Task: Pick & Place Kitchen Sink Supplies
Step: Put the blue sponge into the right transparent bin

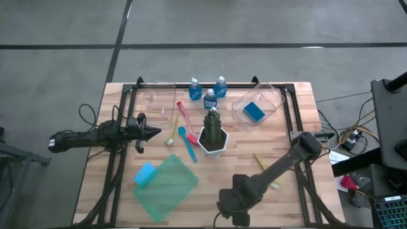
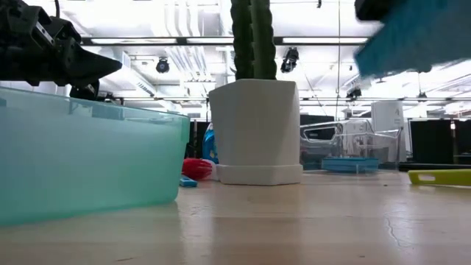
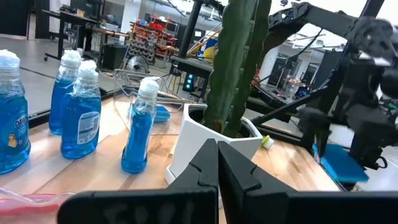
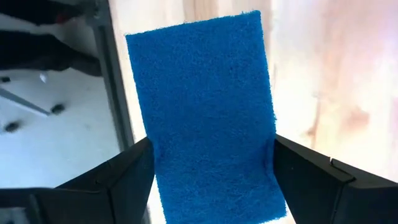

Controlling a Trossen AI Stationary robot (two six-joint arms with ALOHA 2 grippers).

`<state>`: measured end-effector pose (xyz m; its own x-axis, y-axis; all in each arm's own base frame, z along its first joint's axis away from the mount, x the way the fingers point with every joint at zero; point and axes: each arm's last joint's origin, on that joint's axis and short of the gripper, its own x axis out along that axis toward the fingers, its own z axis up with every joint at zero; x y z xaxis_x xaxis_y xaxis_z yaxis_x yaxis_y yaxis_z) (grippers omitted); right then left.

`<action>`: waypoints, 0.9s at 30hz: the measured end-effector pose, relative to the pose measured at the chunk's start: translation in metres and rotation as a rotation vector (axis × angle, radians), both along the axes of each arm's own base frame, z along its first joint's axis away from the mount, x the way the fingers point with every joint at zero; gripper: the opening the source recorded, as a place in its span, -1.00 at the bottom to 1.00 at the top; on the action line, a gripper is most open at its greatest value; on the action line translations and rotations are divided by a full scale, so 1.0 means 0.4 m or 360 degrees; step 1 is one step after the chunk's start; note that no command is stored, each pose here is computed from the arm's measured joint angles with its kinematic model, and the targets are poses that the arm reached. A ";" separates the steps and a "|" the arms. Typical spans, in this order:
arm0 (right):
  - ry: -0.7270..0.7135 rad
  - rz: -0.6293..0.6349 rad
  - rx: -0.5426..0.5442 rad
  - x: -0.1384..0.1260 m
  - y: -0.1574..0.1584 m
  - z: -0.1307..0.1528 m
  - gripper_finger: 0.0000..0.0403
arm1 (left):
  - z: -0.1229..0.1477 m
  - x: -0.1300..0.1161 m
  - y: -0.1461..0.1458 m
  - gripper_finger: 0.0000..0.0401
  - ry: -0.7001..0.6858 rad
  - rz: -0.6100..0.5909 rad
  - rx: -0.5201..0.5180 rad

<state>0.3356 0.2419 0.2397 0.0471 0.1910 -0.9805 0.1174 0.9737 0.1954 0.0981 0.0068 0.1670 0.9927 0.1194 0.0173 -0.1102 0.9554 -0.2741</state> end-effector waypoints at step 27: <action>-0.0519 -0.0993 -0.0325 -0.259 -0.323 0.407 0.45 | -0.002 0.002 0.000 -1.00 0.0017 0.0000 -0.0001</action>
